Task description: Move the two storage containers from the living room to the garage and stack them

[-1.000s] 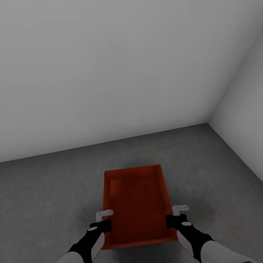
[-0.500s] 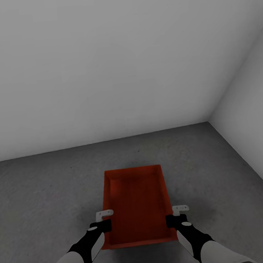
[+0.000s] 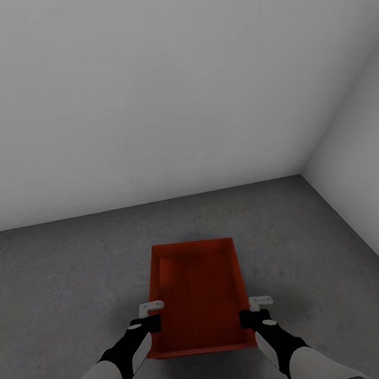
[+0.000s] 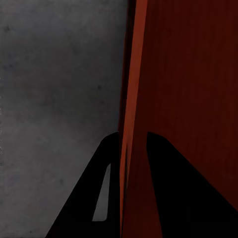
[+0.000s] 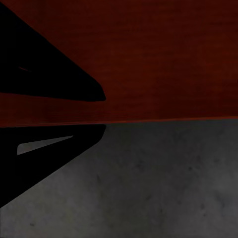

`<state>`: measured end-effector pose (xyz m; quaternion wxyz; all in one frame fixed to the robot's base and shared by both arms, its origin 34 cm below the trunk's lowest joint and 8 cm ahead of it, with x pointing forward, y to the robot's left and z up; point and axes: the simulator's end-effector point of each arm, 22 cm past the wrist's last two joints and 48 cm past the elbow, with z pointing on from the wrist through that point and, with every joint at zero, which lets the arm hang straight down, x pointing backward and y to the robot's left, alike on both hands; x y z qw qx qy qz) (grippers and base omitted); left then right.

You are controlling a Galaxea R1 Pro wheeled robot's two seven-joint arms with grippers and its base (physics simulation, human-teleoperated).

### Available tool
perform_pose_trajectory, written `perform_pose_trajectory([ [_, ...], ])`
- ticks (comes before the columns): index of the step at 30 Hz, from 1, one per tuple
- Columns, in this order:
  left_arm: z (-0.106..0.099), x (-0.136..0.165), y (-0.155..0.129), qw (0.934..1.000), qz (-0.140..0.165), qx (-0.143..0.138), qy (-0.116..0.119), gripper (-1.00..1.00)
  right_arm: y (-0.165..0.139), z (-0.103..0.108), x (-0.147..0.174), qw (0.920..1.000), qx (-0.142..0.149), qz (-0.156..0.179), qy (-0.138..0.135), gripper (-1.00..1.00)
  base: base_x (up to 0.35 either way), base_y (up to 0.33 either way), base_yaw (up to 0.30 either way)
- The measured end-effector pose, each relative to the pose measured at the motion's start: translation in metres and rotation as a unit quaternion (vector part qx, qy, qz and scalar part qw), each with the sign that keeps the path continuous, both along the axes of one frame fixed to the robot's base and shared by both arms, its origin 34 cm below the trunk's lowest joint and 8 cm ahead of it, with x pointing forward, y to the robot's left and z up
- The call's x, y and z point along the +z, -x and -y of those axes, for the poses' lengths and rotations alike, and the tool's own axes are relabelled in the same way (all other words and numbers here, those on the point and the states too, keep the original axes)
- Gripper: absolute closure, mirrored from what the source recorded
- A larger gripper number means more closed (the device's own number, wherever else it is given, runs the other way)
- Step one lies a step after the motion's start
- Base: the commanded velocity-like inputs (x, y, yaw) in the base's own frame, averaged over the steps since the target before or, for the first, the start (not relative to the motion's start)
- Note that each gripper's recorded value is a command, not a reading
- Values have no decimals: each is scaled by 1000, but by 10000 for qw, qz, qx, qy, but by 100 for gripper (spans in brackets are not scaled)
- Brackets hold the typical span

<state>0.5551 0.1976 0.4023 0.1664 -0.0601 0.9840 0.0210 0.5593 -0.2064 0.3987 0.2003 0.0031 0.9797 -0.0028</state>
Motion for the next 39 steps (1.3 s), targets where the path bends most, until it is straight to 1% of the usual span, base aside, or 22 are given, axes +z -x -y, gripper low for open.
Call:
perform_pose_trajectory([
  [30,1,0,0,10000,7,-5,3,100,0,1,0,10000,7,7,-2,100,0,0,0],
  [31,1,0,0,10000,8,-5,3,100,0,1,0,10000,7,7,-3,-100,0,0,0],
  [32,-2,0,-1,10000,-15,49,13,-100,-3,5,1,10000,-51,56,51,-100,0,0,0],
  [33,-20,-3,3,9999,54,76,-124,-100,-3,4,1,10000,-39,51,39,-100,0,0,0],
  [34,-37,-4,4,9996,44,95,-251,-100,-3,5,1,10000,-41,45,40,-100,0,0,0],
  [39,-42,-4,4,9995,49,85,-294,-100,-3,6,1,10000,-59,38,66,-100,0,0,0],
])
